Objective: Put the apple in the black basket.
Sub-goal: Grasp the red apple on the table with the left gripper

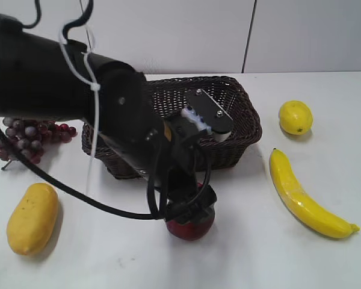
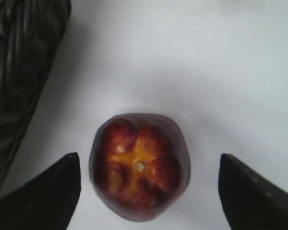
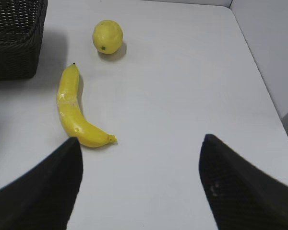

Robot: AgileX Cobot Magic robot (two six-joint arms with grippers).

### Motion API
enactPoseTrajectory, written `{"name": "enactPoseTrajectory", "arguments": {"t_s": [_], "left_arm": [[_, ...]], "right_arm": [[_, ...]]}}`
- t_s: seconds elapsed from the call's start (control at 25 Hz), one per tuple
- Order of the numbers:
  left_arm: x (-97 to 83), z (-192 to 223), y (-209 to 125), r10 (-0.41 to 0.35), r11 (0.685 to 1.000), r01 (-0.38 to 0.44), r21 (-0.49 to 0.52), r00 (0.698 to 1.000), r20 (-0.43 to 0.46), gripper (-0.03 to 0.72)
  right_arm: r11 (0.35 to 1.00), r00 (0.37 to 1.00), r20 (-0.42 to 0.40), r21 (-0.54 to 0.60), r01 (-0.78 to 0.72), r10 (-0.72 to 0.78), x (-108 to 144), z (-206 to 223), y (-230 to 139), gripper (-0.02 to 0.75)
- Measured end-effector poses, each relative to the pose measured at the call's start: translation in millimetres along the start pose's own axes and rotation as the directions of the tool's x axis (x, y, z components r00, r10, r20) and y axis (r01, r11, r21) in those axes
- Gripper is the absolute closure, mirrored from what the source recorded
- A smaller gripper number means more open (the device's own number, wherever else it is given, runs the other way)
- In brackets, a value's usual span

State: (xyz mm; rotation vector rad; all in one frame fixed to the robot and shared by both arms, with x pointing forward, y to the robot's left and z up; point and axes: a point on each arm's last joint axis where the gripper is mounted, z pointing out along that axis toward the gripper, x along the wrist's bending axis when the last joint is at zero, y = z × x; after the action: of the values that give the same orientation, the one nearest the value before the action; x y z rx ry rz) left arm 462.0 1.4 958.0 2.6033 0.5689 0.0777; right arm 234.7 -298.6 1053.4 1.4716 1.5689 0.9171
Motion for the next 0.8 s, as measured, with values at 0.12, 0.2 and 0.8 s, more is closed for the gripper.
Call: {"name": "enactPoseTrajectory", "arguments": {"t_s": [0.12,0.2,0.8], "left_arm": [[3.0,9.6,-0.1,0.017,1.000,-0.017,0.011,1.000,-0.014,-0.001],[4.0,16.3,-2.2,0.019,1.000,-0.018,0.025,1.000,-0.014,-0.004],[1.4,14.1,-6.2,0.009,0.998,-0.010,0.070,1.000,0.015,0.087]], "right_arm": [[1.000,1.000,0.000,0.000,0.000,0.000,0.0,0.0,0.0,0.167],[1.000,1.000,0.000,0.000,0.000,0.000,0.0,0.0,0.0,0.167],[1.000,1.000,0.000,0.000,0.000,0.000,0.0,0.0,0.0,0.167]]}}
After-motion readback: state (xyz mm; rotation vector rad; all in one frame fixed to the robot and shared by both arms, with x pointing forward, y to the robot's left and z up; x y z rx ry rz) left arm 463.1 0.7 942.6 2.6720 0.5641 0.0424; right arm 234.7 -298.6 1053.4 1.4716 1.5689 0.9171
